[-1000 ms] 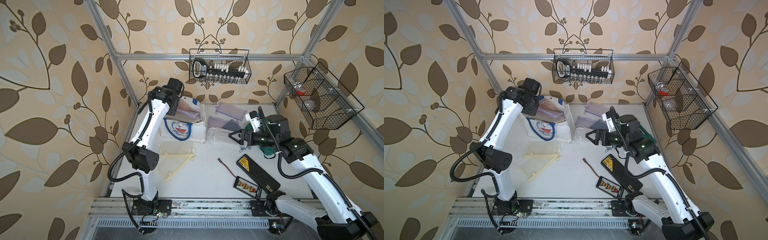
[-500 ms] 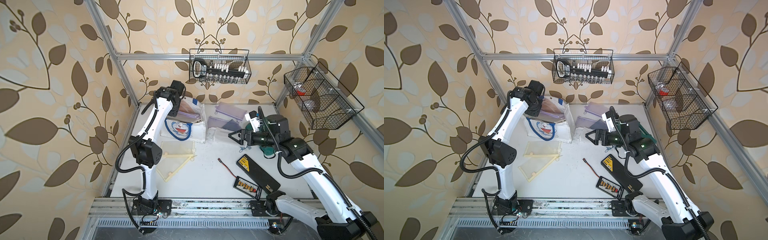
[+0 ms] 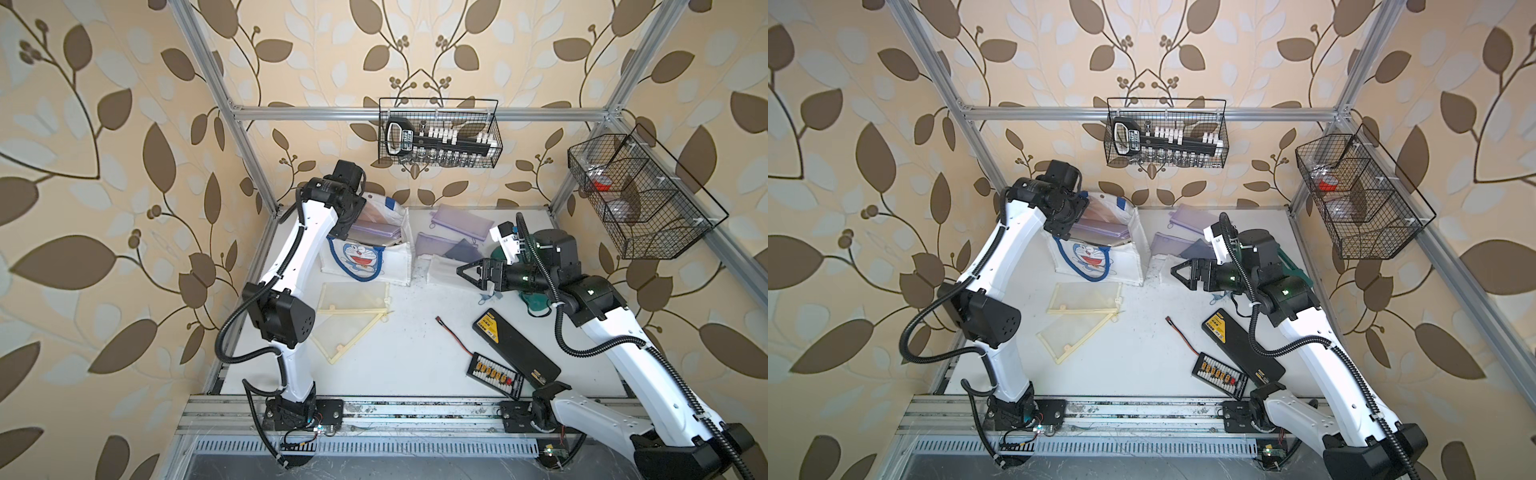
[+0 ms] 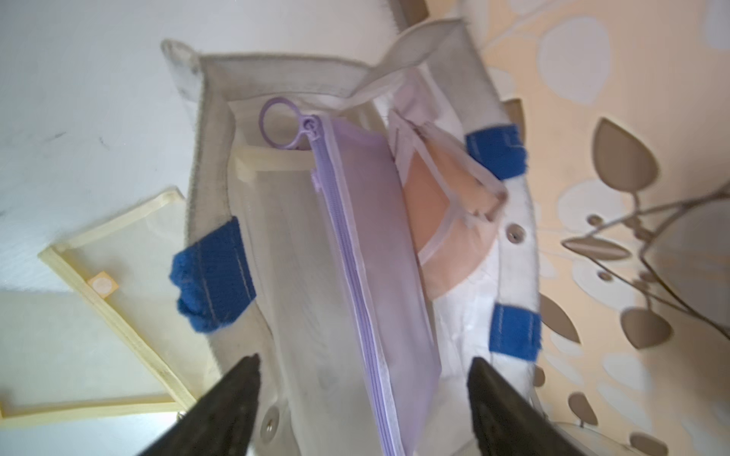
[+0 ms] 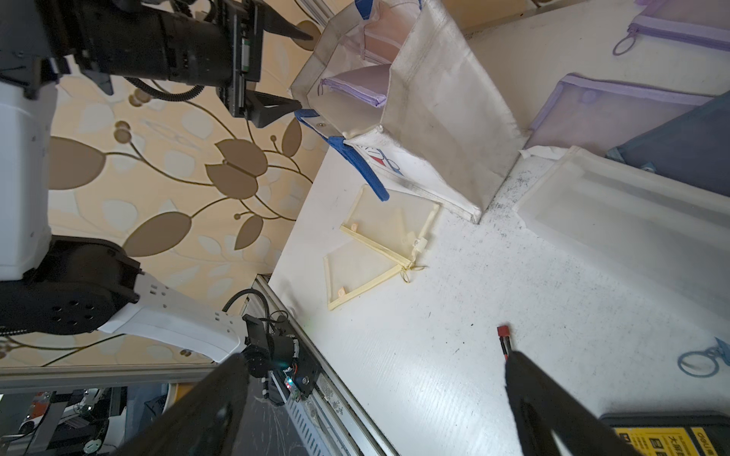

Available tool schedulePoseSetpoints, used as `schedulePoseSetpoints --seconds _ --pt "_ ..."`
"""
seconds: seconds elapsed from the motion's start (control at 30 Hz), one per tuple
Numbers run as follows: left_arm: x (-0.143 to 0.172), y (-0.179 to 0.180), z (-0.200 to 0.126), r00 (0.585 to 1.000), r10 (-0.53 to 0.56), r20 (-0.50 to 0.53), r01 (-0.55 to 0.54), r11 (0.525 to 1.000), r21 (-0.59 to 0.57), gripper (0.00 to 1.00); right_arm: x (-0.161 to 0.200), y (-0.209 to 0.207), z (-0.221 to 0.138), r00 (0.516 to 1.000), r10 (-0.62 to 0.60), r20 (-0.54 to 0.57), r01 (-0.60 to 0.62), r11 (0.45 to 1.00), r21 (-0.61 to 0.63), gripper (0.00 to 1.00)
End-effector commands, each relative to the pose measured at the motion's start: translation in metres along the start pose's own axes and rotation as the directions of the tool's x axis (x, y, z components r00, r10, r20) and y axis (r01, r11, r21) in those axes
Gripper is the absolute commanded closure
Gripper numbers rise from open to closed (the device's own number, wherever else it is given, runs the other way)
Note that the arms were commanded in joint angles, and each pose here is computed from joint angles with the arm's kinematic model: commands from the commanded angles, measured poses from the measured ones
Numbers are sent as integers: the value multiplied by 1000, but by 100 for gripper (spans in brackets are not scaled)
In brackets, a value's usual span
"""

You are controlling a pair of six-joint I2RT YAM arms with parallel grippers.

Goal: Put the pencil pouch into the canvas bag
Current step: Place the pencil pouch in the canvas bag, then move the pencil pouches to the center of the board.

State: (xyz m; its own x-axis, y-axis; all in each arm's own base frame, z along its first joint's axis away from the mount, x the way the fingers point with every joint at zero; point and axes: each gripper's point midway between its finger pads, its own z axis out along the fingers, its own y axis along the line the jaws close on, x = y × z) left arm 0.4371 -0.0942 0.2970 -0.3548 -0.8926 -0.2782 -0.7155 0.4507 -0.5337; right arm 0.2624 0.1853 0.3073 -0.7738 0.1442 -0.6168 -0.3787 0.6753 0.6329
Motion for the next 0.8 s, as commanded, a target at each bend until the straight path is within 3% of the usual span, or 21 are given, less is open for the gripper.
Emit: schedulePoseSetpoints --seconds 0.0,0.1,0.3,0.37,0.5,0.7,0.77 --pt "14 -3 -52 975 211 -70 -195 963 187 2 -3 2 -2 1000 -14 4 14 1000 0 0" --pt "36 34 -72 945 302 -125 -265 932 246 1 7 -10 2 1000 9 -22 -8 999 40 0" --pt "57 116 -90 928 359 -98 -310 891 331 1 18 -22 11 998 32 -62 -29 998 62 0" --pt "58 147 -80 929 348 -124 -307 915 262 1 18 -26 12 998 30 -62 -25 996 84 0" --pt "50 190 -59 913 390 -116 -373 916 147 1 22 -31 13 997 26 -73 -18 994 107 0" --pt "27 215 -4 928 355 -113 -356 934 19 1 33 -28 12 996 37 -85 -29 996 89 1" --pt "20 217 14 945 301 -125 -303 953 1 1 34 -27 10 996 39 -82 -32 996 87 0"
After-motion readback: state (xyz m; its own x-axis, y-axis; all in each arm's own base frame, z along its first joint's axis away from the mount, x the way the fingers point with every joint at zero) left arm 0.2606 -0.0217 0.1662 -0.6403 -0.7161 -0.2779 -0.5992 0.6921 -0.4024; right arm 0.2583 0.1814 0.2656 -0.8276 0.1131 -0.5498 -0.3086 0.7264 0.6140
